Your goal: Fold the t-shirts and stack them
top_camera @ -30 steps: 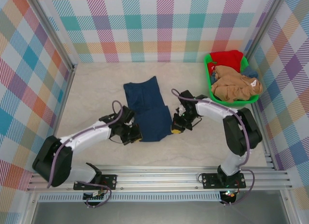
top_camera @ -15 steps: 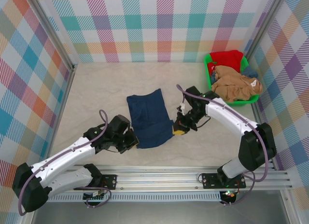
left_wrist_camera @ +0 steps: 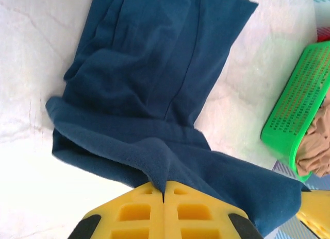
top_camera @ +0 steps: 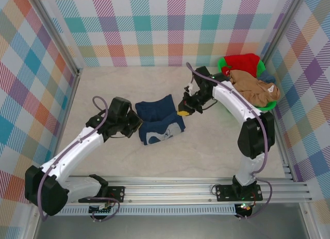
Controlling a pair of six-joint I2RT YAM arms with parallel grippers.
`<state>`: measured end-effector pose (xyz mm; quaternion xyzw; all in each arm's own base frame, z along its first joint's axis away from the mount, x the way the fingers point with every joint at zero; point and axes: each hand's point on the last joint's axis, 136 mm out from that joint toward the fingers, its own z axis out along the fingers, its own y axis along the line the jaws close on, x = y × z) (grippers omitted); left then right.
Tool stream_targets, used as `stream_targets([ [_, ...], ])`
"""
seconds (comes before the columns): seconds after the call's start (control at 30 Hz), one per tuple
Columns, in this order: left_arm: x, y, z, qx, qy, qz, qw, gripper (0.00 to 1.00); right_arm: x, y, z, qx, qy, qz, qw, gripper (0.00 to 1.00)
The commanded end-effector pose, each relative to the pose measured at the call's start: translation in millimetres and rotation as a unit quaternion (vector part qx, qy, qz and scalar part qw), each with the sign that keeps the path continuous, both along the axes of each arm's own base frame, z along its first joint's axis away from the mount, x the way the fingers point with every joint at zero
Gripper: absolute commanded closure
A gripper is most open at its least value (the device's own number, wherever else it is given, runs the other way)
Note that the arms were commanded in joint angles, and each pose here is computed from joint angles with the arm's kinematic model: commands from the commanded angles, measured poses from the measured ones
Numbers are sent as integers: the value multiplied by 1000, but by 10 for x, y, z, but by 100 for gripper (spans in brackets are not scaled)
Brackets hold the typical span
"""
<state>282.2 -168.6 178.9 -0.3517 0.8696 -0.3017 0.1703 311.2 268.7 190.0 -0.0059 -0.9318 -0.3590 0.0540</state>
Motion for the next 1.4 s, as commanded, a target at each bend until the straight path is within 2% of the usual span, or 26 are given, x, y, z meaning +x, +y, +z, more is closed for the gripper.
stream_targets([
  [0.0, 255, 29, 174, -16, -31, 1, 999, 100, 159, 62, 49, 13, -5, -4, 1000, 100],
  [0.37, 924, 221, 192, -18, -36, 26, 999, 100, 801, 194, 1, 19, -19, -38, 999, 100],
  [0.57, 1361, 362, -93, -27, -26, 44, 998, 99, 1307, 299, -290, 42, -16, -62, 997, 100],
  [0.6, 1445, 370, -186, -27, -19, 44, 998, 98, 1414, 323, -375, 46, -17, -64, 997, 96],
  [0.63, 1526, 381, -273, -26, -14, 44, 999, 94, 1501, 361, -428, 54, -22, -60, 997, 87],
  [0.67, 1608, 421, -373, -19, -6, 46, 999, 81, 1602, 380, -475, 55, -31, -60, 996, 76],
  [0.7, 1692, 492, -462, -6, -4, 53, 999, 58, 1705, 380, -544, 54, -34, -63, 996, 69],
  [0.73, 1764, 574, -523, 3, -5, 63, 998, 49, 1794, 366, -650, 51, -33, -69, 996, 66],
  [0.77, 1838, 649, -587, 1, -6, 76, 997, 44, 1898, 359, -677, 56, -43, -74, 995, 63],
  [0.87, 2068, 722, -344, -8, -64, 93, 994, 43, 2088, 324, -583, 64, -84, -79, 991, 56],
  [0.93, 2058, 679, -183, 5, -73, 77, 994, 44, 2099, 283, -465, 57, -104, -77, 990, 54],
  [1.03, 1763, 536, -225, 28, -36, 42, 998, 44, 1954, 191, -414, 35, -101, -72, 992, 54],
  [1.13, 1415, 466, -431, 34, 4, 26, 999, 47, 1728, 108, -451, 22, -99, -78, 992, 55],
  [1.2, 1222, 444, -568, 32, 22, 20, 999, 52, 1578, 27, -520, 18, -98, -96, 990, 57],
  [1.3, 1067, 440, -744, 28, 43, 15, 999, 61, 1402, -20, -687, 19, -82, -108, 991, 59],
  [1.37, 1040, 375, -781, 12, 47, 9, 999, 61, 1304, 7, -819, 17, -64, -102, 993, 60],
])
